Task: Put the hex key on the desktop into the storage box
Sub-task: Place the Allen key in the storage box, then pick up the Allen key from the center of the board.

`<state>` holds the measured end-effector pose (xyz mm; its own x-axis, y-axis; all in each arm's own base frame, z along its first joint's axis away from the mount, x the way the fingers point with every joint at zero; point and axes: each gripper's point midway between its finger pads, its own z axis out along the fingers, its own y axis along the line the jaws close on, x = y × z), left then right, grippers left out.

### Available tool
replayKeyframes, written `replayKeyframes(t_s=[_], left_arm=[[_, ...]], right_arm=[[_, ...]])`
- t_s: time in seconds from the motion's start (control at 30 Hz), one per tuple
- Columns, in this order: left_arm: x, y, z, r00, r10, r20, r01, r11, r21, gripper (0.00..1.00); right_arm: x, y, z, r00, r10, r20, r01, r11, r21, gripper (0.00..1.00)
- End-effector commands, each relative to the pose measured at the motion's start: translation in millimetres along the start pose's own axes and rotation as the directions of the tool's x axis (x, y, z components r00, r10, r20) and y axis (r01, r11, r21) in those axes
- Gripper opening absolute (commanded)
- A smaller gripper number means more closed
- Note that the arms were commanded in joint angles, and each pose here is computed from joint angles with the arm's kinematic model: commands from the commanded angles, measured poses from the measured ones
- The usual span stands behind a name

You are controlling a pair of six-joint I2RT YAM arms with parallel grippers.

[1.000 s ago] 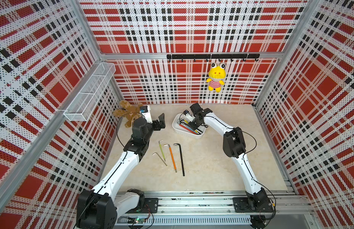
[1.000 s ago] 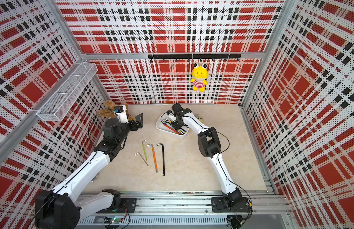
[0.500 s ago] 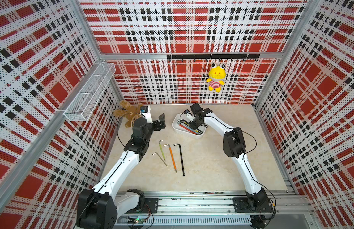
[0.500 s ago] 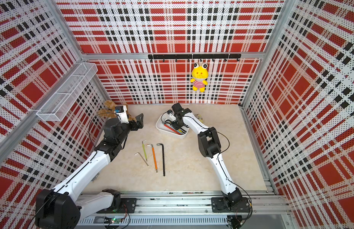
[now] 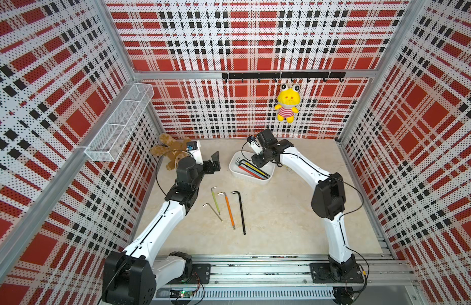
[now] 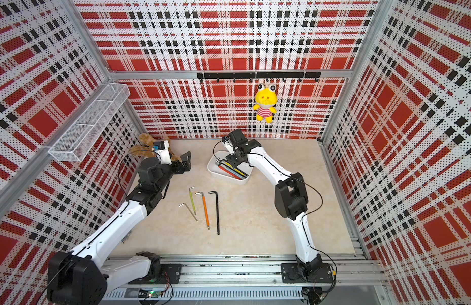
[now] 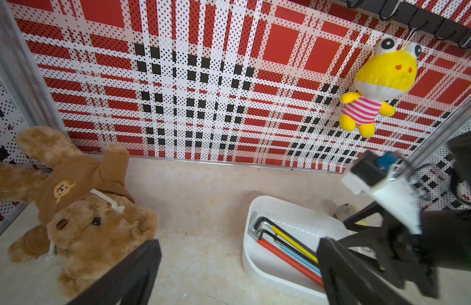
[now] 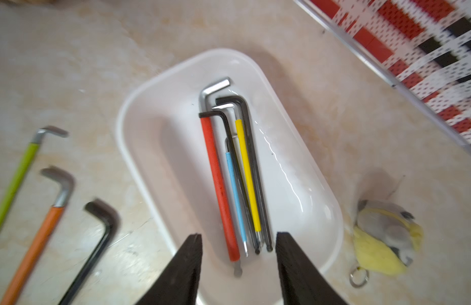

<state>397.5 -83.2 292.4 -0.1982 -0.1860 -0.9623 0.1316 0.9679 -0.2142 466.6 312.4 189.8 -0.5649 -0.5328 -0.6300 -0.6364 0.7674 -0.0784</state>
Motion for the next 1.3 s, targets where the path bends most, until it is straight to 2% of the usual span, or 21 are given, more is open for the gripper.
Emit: replayKeyframes(t_s=[0.0, 0.13, 0.2, 0.23, 0.37, 0.57, 0.9, 1.27], left_arm=[[-12.8, -1.6, -1.8, 1.000, -0.009, 0.029, 0.009, 1.000, 0.004, 0.99], [-12.9, -1.2, 0.1, 0.999, -0.026, 0.029, 0.026, 1.000, 0.009, 0.99], [-12.9, -2.4, 1.3, 0.999, -0.035, 0.029, 0.034, 0.999, 0.019, 0.99], [-13.0, -2.9, 1.5, 0.999, -0.037, 0.029, 0.036, 0.999, 0.023, 0.99], [-17.8, -3.1, -3.1, 0.997, -0.043, 0.058, 0.042, 0.999, 0.027, 0.99], [-20.0, 1.1, -8.6, 0.995, -0.053, 0.085, 0.052, 0.999, 0.018, 0.99], [-18.6, 1.5, -9.2, 0.996, -0.051, 0.080, 0.050, 0.999, 0.015, 0.99], [-16.8, 3.8, -9.9, 0.996, -0.042, 0.079, 0.042, 0.999, 0.002, 0.99]], right_arm=[[-18.1, 27.8, -46.5, 0.991, 0.070, 0.112, -0.070, 0.998, -0.008, 0.56], [11.3, 61.5, -61.0, 0.985, 0.161, 0.064, -0.162, 0.987, 0.018, 0.59], [24.5, 74.0, -60.4, 0.986, 0.165, 0.031, -0.165, 0.986, 0.007, 0.59], [42.1, 81.6, -57.0, 0.955, 0.297, -0.023, -0.296, 0.955, 0.013, 0.63], [80.1, 104.4, -48.4, 0.926, 0.362, -0.110, -0.353, 0.931, 0.090, 0.66], [117.4, 134.6, -28.2, 0.869, 0.451, -0.202, -0.439, 0.893, 0.101, 0.67], [144.7, 182.9, 19.4, 0.846, 0.438, -0.304, -0.428, 0.898, 0.101, 0.65], [162.9, 198.1, 44.3, 0.829, 0.443, -0.340, -0.430, 0.895, 0.117, 0.59]])
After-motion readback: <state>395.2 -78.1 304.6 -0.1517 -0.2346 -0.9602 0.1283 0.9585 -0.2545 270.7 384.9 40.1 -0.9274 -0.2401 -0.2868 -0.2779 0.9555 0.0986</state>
